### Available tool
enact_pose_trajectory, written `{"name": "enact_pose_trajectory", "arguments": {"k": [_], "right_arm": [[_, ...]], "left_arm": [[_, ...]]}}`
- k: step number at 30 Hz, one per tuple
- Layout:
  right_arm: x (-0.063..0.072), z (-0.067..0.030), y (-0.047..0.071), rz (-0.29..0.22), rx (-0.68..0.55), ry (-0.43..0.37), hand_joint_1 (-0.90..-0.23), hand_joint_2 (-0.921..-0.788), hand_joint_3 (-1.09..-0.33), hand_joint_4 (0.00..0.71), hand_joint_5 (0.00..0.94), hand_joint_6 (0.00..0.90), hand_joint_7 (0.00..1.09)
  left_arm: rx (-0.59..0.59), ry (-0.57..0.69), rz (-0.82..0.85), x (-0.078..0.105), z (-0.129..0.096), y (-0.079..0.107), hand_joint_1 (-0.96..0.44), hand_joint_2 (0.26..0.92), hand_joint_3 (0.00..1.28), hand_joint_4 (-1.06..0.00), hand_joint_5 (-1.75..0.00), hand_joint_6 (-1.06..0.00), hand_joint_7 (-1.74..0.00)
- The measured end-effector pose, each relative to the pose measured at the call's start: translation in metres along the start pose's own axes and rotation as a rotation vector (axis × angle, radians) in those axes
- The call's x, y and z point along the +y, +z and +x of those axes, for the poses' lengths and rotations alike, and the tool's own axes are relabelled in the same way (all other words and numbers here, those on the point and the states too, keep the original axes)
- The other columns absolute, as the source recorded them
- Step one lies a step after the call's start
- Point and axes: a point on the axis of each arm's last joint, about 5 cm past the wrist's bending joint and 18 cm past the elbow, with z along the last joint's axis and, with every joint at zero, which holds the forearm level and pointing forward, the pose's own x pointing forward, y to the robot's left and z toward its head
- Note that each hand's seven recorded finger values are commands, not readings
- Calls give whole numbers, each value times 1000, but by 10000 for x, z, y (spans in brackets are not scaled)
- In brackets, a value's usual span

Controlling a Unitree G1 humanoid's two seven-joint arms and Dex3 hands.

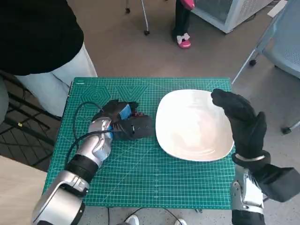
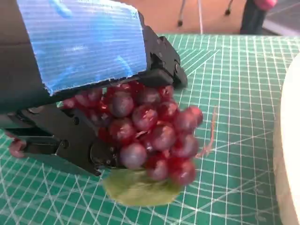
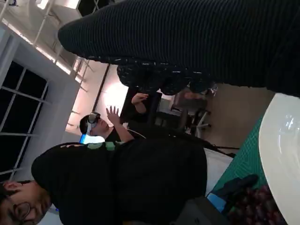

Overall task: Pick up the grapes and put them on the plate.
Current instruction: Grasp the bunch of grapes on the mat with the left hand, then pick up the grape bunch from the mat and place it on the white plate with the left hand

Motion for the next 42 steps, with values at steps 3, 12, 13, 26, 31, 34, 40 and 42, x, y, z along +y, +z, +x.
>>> {"name": "enact_pose_trajectory", "arguments": {"k": [3, 12, 13, 26, 31, 34, 40, 42], "right_arm": [[0, 0, -1, 1, 0, 0, -670, -921, -861, 390, 1, 6, 449], [-1, 9, -1, 3, -1, 0, -670, -921, -861, 390, 1, 5, 452], [-1, 11, -1, 3, -2, 0, -669, -921, -862, 390, 1, 5, 452], [-3, 21, -9, 4, 1, -1, -669, -921, -862, 390, 1, 3, 458], [-6, 25, -9, 3, 1, 0, -669, -921, -861, 390, 1, 2, 459], [-6, 31, -7, 2, -1, 0, -669, -921, -861, 391, 1, 2, 460], [-9, 47, -4, 1, -5, 2, -669, -921, -861, 391, 1, 1, 462], [-10, 52, -3, 1, -7, 2, -670, -921, -861, 391, 1, 1, 462]], "left_arm": [[-8, 0, 9, -1, 0, -11, 12, 920, 293, -401, -1605, -463, -1172], [-3, -11, 7, -14, 10, -46, 1, 921, 279, -435, -1575, -444, -1207], [-3, -12, 5, -14, 11, -48, 1, 921, 279, -437, -1571, -439, -1214], [-4, -23, 1, -1, 27, -64, 1, 921, 286, -446, -1545, -409, -1259], [-7, -24, 3, 7, 31, -64, 1, 921, 283, -439, -1544, -420, -1257], [-9, -24, 3, 10, 32, -63, 0, 921, 281, -438, -1545, -425, -1253], [-13, -26, 2, 20, 32, -57, 2, 921, 278, -444, -1569, -437, -1210], [-16, -30, 2, 34, 27, -46, 3, 921, 269, -450, -1573, -455, -1183]]}}
